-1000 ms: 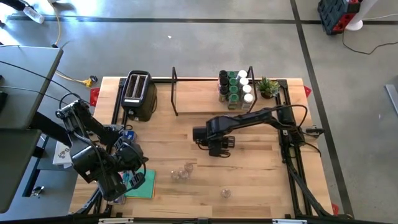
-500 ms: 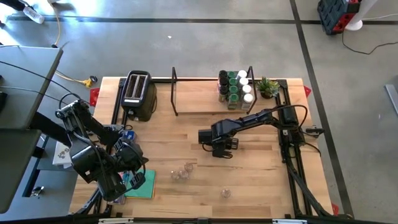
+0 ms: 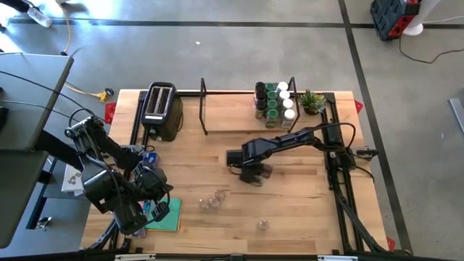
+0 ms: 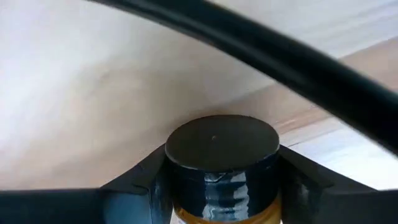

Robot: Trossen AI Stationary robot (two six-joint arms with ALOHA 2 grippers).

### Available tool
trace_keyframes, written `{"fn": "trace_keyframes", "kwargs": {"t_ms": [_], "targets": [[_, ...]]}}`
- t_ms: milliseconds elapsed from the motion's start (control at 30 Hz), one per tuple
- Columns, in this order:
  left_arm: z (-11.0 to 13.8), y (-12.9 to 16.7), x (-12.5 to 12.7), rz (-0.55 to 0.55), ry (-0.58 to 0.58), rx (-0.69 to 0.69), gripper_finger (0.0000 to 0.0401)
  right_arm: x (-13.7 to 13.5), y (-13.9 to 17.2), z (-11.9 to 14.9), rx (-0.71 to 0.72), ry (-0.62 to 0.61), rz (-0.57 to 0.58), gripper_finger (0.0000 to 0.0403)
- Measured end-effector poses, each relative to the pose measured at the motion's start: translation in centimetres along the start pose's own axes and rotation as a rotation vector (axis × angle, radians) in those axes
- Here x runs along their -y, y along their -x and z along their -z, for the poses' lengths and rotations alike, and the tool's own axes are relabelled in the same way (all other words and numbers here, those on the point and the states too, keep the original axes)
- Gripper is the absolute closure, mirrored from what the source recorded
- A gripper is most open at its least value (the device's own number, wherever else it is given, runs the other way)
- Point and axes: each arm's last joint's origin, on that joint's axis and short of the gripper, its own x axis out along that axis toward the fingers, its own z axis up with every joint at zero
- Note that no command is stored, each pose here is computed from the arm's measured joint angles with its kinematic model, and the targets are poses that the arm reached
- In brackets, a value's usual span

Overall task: Shelf spices
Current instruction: Put the black seasoning bottle on the shelf and align it with the other black seasoning bottles

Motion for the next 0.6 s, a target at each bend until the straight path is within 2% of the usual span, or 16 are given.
{"fn": "trace_keyframes", "kwargs": {"t_ms": [133,300,433,533,600], "targets": [[0.0,0.0,0.0,0.000,0.000,-0.001,0.0401,2.2,3.7,-0.9,0.174,-0.226,0.113,0.0205],[0.0,0.0,0.0,-0.001,0.000,0.015,0.0401,3.3,10.3,0.1,0.483,-0.555,0.217,0.0205],[-0.3,0.0,0.0,-0.011,-0.002,0.092,0.0401,1.7,15.7,0.9,0.642,-0.655,0.368,0.0205],[-0.5,0.0,-0.1,-0.022,-0.006,0.179,0.0401,-0.3,17.8,2.0,0.684,-0.750,0.466,0.0205],[-0.7,0.1,-0.2,-0.035,-0.012,0.253,0.0401,-2.1,18.3,3.2,0.715,-0.878,0.528,0.0205]]}}
